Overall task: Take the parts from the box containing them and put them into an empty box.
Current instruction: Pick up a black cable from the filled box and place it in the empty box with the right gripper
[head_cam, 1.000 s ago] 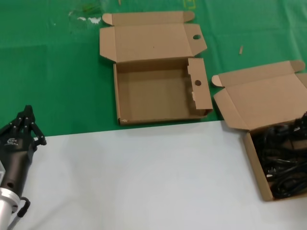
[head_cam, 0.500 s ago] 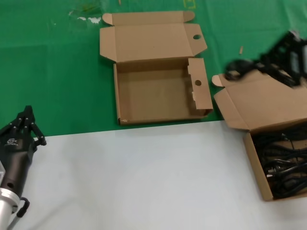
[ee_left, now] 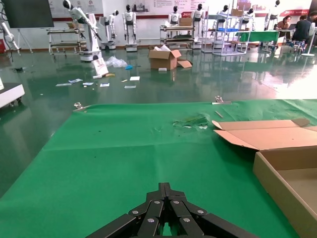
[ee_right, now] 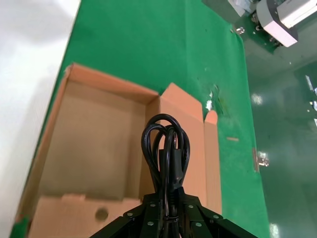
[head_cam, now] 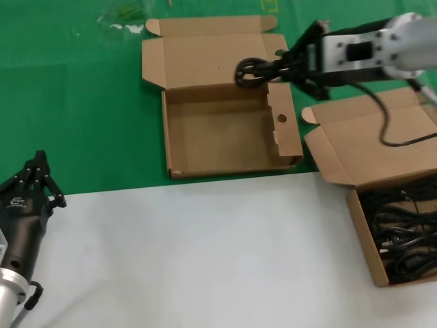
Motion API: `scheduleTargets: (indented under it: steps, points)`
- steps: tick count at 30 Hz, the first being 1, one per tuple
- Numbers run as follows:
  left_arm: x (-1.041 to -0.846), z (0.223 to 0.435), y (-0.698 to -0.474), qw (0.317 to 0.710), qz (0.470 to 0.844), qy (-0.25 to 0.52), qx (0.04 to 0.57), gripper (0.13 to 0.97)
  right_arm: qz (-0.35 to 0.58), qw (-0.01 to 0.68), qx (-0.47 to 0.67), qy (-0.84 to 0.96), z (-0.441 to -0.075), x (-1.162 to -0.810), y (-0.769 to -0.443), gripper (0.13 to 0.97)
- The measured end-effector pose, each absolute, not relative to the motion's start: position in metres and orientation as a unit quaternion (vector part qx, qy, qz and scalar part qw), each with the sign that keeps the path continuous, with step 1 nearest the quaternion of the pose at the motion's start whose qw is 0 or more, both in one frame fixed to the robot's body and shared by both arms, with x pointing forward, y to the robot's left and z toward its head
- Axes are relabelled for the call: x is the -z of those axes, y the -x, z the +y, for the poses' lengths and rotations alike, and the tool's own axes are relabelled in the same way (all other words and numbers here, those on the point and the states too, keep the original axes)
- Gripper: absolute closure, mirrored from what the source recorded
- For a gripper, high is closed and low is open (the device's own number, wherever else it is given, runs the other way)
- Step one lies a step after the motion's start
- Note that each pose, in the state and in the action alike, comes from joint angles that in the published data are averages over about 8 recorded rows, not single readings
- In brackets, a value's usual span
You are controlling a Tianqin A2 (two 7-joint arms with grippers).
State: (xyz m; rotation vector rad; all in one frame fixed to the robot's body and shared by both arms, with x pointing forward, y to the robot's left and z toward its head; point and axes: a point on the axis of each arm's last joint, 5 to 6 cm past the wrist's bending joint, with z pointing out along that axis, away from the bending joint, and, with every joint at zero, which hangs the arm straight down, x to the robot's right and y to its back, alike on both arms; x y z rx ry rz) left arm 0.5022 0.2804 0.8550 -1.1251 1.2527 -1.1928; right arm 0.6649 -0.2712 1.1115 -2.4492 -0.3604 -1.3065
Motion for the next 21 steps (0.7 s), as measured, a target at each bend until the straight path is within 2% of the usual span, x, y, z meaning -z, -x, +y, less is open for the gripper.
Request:
scheduleTargets:
  steps: [10,21]
  points:
    - [-0.855,0.28,-0.502,0.513,0.521,0.468,0.496,0.957,-0.106,0.197,0.447,0.866,-0.226,-1.085,-0.695,0.912]
    - [-0.855,0.28,-0.502,0.513,0.521,0.468,0.496,0.957,-0.074,0.212,0.423,0.878,-0.199,-1.064,-0.706,0.912]
